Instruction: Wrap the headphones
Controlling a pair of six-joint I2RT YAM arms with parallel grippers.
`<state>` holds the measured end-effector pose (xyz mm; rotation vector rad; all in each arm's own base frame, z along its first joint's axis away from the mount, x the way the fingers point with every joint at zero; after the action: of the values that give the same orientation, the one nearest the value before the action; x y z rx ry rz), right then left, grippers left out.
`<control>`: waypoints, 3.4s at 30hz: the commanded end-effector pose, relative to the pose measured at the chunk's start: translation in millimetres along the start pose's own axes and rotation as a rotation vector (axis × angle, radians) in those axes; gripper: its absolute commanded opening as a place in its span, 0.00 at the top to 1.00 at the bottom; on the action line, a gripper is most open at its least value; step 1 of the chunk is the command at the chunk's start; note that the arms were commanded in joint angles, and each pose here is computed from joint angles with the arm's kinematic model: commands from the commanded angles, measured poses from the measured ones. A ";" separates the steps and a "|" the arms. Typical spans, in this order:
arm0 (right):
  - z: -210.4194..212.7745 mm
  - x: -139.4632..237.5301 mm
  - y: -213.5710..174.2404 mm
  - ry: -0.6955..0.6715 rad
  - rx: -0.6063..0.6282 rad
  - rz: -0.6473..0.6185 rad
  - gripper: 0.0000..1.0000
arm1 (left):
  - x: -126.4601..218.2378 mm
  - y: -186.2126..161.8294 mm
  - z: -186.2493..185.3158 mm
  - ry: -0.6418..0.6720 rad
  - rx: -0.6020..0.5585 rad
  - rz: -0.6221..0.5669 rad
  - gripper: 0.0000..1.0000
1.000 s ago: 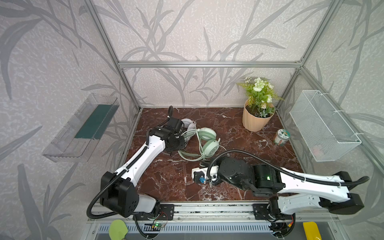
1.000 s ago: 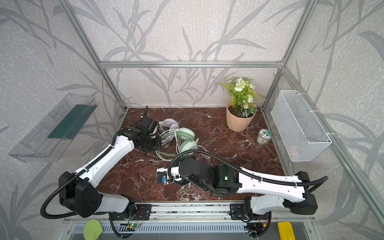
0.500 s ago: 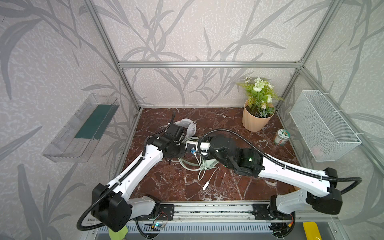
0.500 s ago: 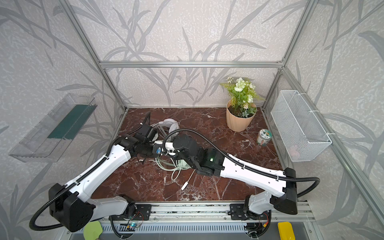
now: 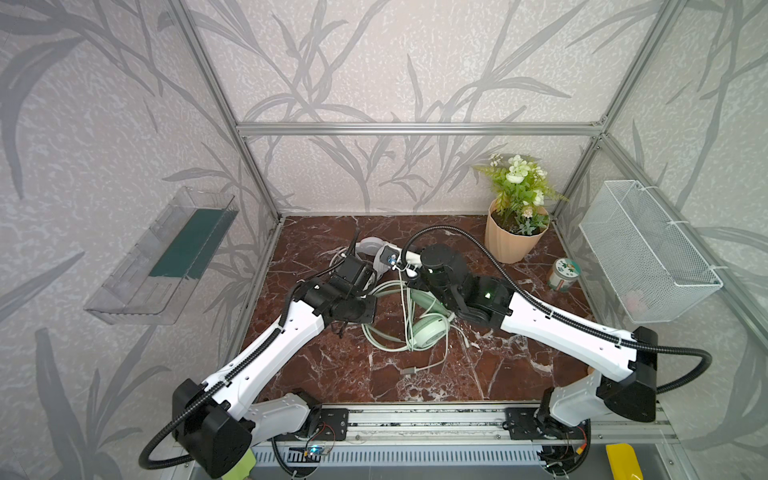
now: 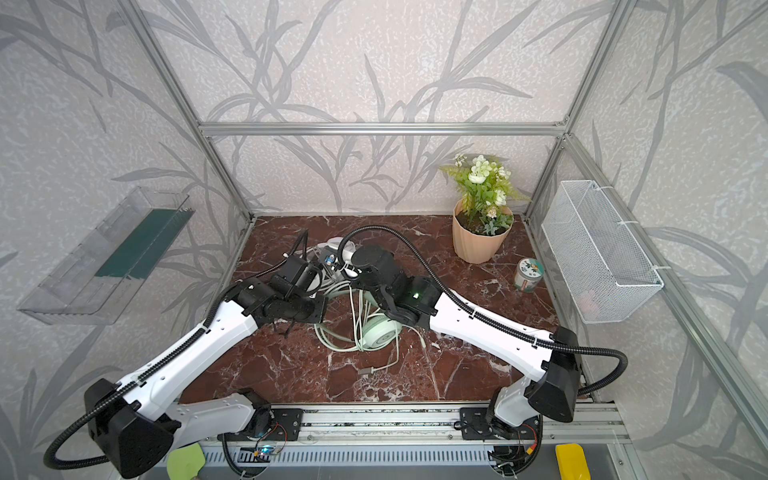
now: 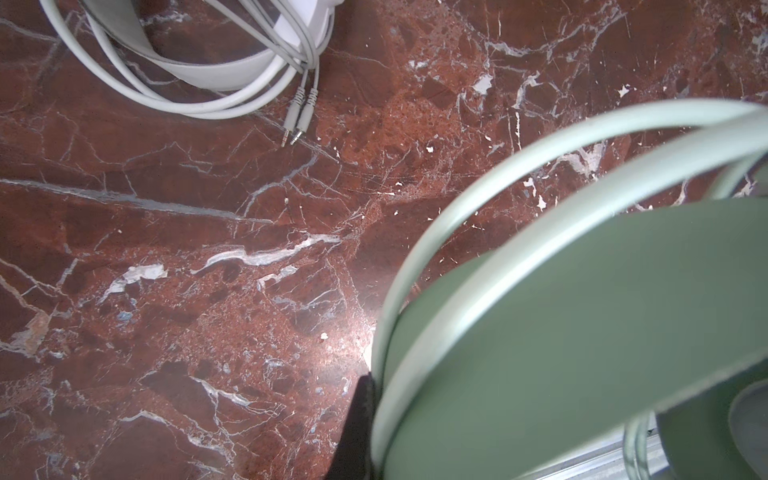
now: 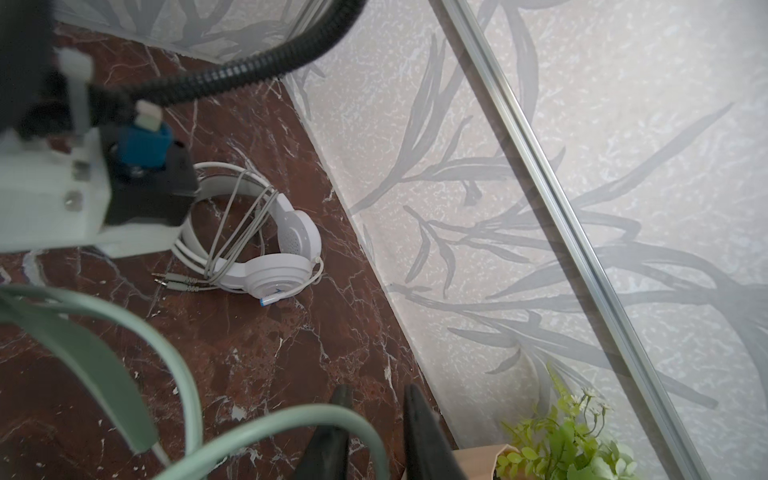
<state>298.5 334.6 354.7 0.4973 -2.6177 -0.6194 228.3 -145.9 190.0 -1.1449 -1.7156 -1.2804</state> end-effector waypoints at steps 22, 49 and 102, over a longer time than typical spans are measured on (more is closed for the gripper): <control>-89.1 -51.1 -83.0 -0.086 -0.527 0.057 0.62 | 60.4 -26.3 -43.5 -0.256 -0.120 -0.003 1.00; -41.2 151.1 -108.3 0.053 -1.001 -0.383 0.33 | 122.5 -9.5 -51.1 -0.481 0.071 0.031 1.00; 53.3 96.4 -144.3 0.142 -1.148 -0.485 0.25 | 144.8 38.0 -27.8 -0.498 0.288 -0.096 1.00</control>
<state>219.9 184.5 222.5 0.5170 -1.5837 -1.8493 211.0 -125.1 308.3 -1.2276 -2.1268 -0.8009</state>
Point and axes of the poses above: each gripper's point midway between its finger pads, its own x axis back along the fingers, its own z axis along the line the jaws close on, y = z × x, the point moved 2 cm from there along x, back along the fingers, and after that the axes turned 14 degrees about x, right-handed, at the moved point
